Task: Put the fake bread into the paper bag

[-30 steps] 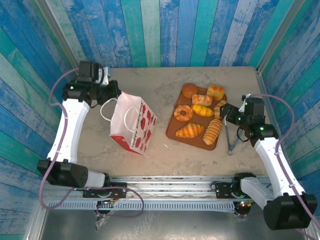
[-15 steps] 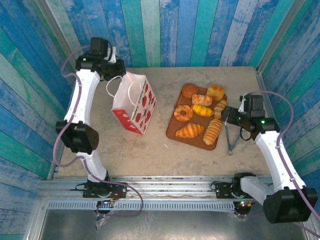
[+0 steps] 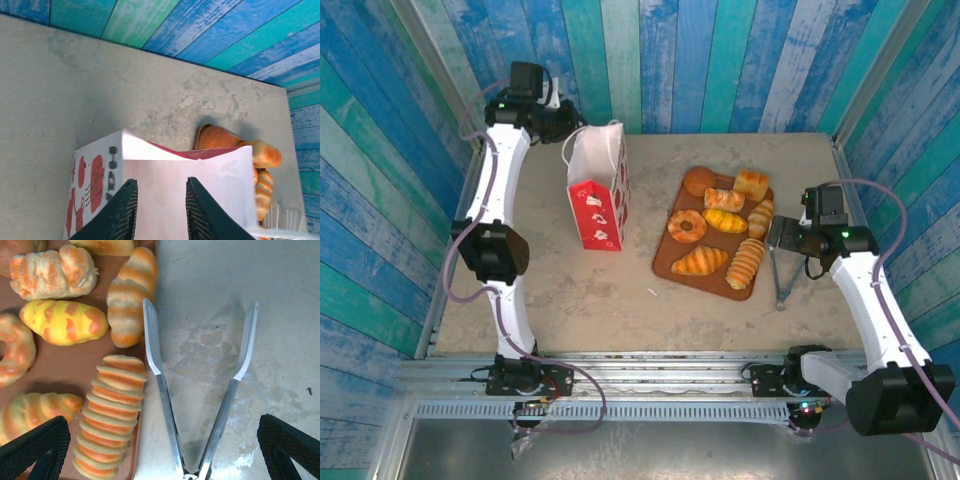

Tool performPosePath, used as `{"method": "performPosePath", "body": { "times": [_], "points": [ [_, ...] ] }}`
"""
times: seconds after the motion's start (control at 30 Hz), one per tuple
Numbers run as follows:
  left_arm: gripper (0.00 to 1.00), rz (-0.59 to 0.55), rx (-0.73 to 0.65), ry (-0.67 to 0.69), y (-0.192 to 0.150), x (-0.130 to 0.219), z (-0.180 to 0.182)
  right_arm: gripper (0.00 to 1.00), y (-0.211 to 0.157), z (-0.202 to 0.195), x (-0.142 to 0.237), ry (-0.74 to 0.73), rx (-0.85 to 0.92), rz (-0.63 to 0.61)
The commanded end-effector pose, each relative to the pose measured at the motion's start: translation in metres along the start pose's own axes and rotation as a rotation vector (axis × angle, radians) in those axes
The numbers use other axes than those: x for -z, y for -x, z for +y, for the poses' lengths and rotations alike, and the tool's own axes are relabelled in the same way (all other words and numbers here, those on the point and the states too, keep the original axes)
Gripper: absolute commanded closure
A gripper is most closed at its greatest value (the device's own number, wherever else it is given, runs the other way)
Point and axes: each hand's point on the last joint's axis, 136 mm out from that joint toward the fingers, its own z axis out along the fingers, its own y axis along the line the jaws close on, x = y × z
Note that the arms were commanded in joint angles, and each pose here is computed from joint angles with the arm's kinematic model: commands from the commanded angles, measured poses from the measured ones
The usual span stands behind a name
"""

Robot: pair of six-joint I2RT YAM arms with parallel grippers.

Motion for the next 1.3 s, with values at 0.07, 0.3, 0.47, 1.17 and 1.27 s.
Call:
{"method": "performPosePath", "body": {
  "times": [0.07,0.3,0.47,1.17,1.27],
  "points": [
    [0.47,-0.158,-0.047,-0.059,0.040,0.032,-0.017,0.00,0.001,-0.016,0.017,-0.073,0.002,-0.024],
    [0.28,-0.416,-0.146,-0.022,0.052,0.123,-0.034,0.00,0.001,-0.006,0.041,0.008,0.035,-0.061],
    [0.05,-0.681,-0.189,-0.003,0.023,0.189,-0.031,0.00,-0.011,-0.006,0.041,0.025,0.033,0.001],
    [0.03,-0.776,-0.057,0.189,-0.131,0.198,0.070,0.00,-0.104,-0.035,-0.047,-0.155,-0.227,0.326],
    [0.04,-0.762,-0.072,0.193,-0.129,0.192,0.070,0.00,-0.110,-0.036,-0.059,-0.163,-0.225,0.346]
  ]
}}
